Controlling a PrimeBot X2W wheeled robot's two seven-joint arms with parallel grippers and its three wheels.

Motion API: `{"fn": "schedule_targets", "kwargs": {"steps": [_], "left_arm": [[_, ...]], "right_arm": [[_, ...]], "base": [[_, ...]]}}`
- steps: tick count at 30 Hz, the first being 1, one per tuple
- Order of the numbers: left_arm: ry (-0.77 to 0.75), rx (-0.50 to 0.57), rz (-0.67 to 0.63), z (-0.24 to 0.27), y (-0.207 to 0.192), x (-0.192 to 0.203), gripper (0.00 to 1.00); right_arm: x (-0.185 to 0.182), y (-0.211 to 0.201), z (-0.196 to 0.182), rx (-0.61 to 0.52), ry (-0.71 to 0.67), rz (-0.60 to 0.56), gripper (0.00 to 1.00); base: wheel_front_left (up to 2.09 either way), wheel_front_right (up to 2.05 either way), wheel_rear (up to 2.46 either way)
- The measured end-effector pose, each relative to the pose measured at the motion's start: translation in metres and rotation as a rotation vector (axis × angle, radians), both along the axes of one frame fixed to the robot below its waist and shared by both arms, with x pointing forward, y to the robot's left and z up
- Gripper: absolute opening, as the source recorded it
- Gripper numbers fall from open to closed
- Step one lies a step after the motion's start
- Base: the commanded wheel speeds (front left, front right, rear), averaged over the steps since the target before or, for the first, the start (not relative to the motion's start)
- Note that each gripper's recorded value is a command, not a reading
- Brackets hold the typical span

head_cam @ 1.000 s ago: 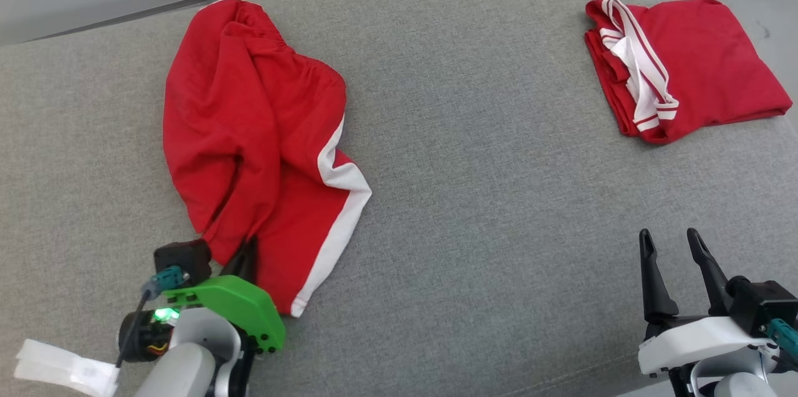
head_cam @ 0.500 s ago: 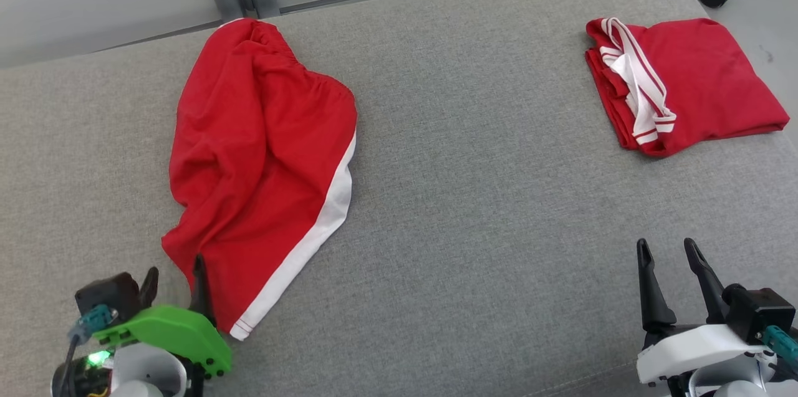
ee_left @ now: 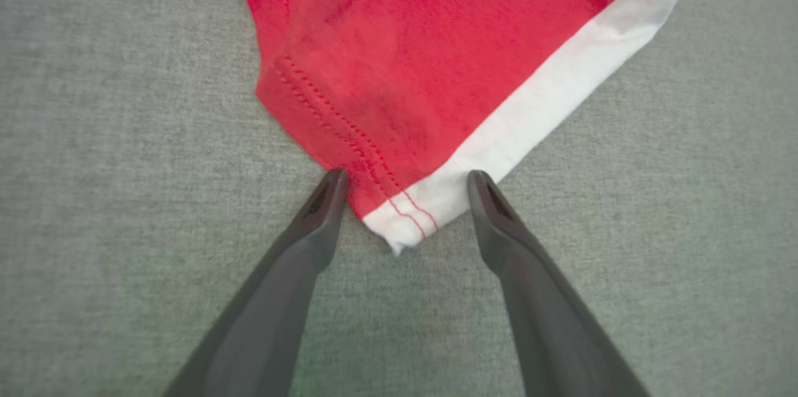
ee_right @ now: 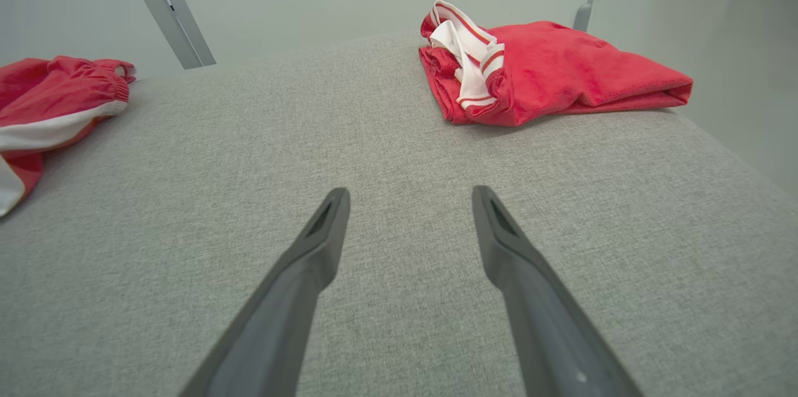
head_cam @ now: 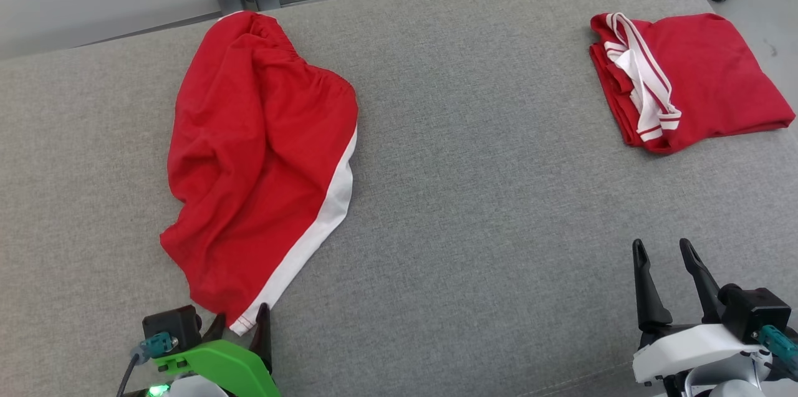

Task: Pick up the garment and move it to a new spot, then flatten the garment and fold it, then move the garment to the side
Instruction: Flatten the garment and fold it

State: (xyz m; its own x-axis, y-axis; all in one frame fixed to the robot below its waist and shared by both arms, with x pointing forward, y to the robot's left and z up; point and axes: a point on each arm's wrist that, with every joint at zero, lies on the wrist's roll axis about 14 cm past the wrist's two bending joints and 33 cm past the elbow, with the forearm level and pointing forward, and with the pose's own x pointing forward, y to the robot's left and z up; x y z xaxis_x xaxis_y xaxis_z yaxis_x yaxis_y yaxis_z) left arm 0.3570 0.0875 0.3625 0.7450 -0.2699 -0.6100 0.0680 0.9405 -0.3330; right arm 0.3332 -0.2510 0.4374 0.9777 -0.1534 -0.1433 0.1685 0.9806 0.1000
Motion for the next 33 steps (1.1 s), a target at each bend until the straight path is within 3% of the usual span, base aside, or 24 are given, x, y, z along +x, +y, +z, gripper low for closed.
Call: {"fn": "schedule_targets", "kwargs": {"steps": [1,2,3,12,20,21,22,23,26,29,33], "left_arm": [[0.004,-0.001,-0.012,-0.002,-0.002,0.0,0.43],[0.01,-0.007,-0.009,-0.004,-0.002,0.0,0.11],[0.016,-0.015,-0.006,-0.006,-0.002,0.0,0.0],[0.021,-0.03,0.018,-0.008,0.011,-0.005,0.0],[0.06,0.063,0.126,-0.006,0.073,-0.028,0.0],[0.058,0.066,0.125,-0.004,0.075,-0.029,0.29],[0.049,0.045,0.128,0.001,0.072,-0.028,0.86],[0.046,0.035,0.127,0.003,0.069,-0.028,1.0],[0.054,0.042,0.137,0.007,0.068,-0.033,1.0],[0.037,0.119,0.174,0.013,0.086,-0.035,1.0],[-0.125,0.147,0.141,0.054,0.077,-0.007,1.0]], "right_arm": [[0.0,-0.001,0.0,-0.002,0.001,-0.002,1.0],[0.0,-0.002,0.0,-0.003,0.001,-0.004,1.0],[-0.001,-0.003,0.0,-0.004,0.001,-0.008,1.0],[-0.003,-0.003,-0.001,0.0,0.003,-0.008,1.0],[-0.002,-0.001,0.001,0.002,-0.005,0.0,1.0],[-0.003,0.0,0.001,0.003,-0.005,0.001,1.0],[-0.003,0.0,0.0,0.004,-0.003,0.002,1.0],[-0.004,0.001,0.0,0.005,-0.003,0.002,1.0],[-0.007,-0.001,0.0,0.007,-0.003,-0.007,1.0],[-0.013,-0.008,0.003,0.002,-0.009,-0.031,1.0],[-0.021,-0.016,0.004,-0.003,-0.007,-0.058,1.0]], "base": [[0.0,0.0,0.0],[0.0,0.0,0.0],[0.0,0.0,0.0],[0.0,0.0,0.0],[0.0,0.0,0.0],[0.0,0.0,0.0],[0.0,0.0,0.0],[0.0,0.0,0.0],[0.0,0.0,0.0],[0.0,0.0,0.0],[0.0,0.0,0.0]]}}
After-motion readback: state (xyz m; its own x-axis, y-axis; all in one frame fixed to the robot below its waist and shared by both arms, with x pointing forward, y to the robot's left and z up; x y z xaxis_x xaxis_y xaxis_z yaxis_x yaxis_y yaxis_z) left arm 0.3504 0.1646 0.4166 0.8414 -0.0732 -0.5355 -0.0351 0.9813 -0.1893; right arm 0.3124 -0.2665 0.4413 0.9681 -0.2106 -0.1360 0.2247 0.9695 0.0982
